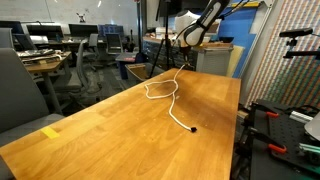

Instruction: Form a loose knot using the white rope

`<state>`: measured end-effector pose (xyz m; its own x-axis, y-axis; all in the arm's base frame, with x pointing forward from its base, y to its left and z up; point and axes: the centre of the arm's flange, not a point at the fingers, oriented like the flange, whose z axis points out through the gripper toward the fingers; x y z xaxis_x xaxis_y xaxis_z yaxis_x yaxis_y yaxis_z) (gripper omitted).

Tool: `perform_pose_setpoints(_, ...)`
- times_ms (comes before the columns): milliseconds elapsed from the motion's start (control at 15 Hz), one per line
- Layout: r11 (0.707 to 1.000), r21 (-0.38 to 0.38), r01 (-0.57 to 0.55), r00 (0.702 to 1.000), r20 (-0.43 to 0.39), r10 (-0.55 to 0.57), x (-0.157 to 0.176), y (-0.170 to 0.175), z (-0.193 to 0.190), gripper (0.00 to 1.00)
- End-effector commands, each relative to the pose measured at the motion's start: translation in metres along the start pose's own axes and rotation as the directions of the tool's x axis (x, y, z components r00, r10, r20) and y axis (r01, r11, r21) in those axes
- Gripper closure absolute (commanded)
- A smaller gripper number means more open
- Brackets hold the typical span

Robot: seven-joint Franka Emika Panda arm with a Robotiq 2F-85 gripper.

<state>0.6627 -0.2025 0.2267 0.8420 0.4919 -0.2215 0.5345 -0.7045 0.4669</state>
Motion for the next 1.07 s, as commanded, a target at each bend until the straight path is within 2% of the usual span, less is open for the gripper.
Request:
perform_pose_setpoints(0,1.0,0.015,0.008,1.0,0.012,-0.008,0.005,-0.01,0.001,0.83)
perform_pose_setpoints(67,0.999,0.028,0.016,1.0,0.02,-0.017,0.011,-0.019,0.002,0.76)
perform_pose_setpoints(133,0.999,0.033,0.021,1.0,0.022,-0.022,0.016,-0.026,0.002,0.44)
perform_pose_setpoints(267,0.996,0.064,0.069,0.997,0.015,-0.07,0.015,-0.032,-0.004,0.4)
perform_pose_setpoints(333,0.993,0.078,0.089,0.996,0.01,-0.09,0.015,-0.034,-0.006,0.34)
perform_pose_setpoints(400,0.991,0.086,0.102,0.995,-0.012,-0.101,0.015,-0.037,-0.009,0.26)
perform_pose_setpoints(533,0.995,0.037,0.089,0.993,-0.086,-0.086,0.019,-0.05,-0.012,0.09)
perform_pose_setpoints(600,0.992,0.03,0.12,0.986,-0.122,-0.115,0.022,-0.057,-0.015,0.03)
perform_pose_setpoints(733,0.988,-0.045,0.146,0.962,-0.228,-0.152,0.031,-0.072,-0.03,0.0)
perform_pose_setpoints(867,0.982,0.024,0.189,0.926,-0.337,-0.17,0.038,-0.078,-0.053,0.0)
perform_pose_setpoints(933,0.969,0.073,0.238,0.919,-0.339,-0.2,0.036,-0.076,-0.072,0.0)
perform_pose_setpoints(1000,0.953,0.077,0.293,0.903,-0.35,-0.25,0.034,-0.075,-0.084,0.0)
